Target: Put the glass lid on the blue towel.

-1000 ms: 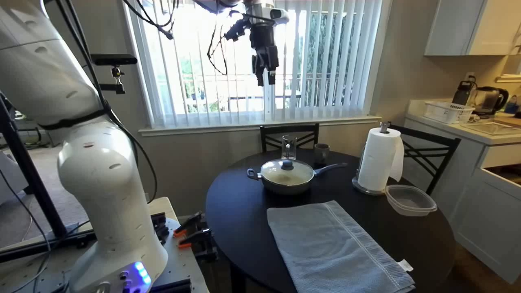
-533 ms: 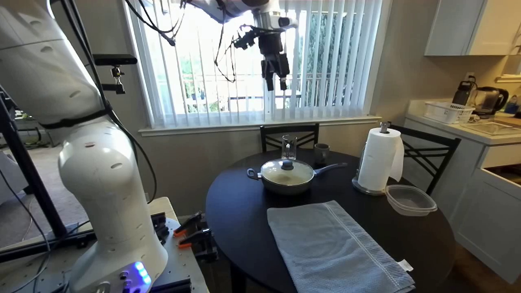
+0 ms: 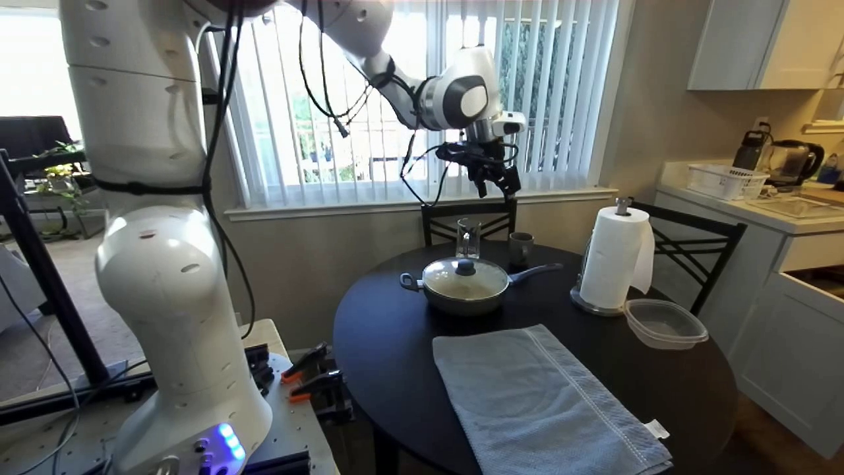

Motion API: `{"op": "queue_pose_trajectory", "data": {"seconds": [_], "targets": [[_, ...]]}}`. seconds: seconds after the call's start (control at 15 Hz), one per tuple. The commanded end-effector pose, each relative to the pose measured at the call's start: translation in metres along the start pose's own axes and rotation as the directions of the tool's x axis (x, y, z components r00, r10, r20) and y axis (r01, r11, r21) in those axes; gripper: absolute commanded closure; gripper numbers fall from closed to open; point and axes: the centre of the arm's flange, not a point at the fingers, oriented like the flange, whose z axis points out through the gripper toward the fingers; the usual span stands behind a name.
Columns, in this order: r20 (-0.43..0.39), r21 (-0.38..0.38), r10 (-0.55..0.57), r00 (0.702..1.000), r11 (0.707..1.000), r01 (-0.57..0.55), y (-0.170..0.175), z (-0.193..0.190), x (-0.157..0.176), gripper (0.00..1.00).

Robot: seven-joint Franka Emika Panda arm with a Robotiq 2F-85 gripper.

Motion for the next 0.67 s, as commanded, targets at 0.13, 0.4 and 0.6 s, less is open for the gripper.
{"op": "queue_pose_trajectory", "data": {"seconds": [0.13,0.4,0.6], "targets": [[0.180,0.117,-0.210,0.961,0.975,0.191,-0.019,0.138,0.038,0.00],[0.256,0.131,-0.294,0.921,0.954,0.268,-0.023,0.180,0.047,0.00],[0.266,0.134,-0.267,0.926,0.962,0.239,-0.022,0.181,0.031,0.00]]}}
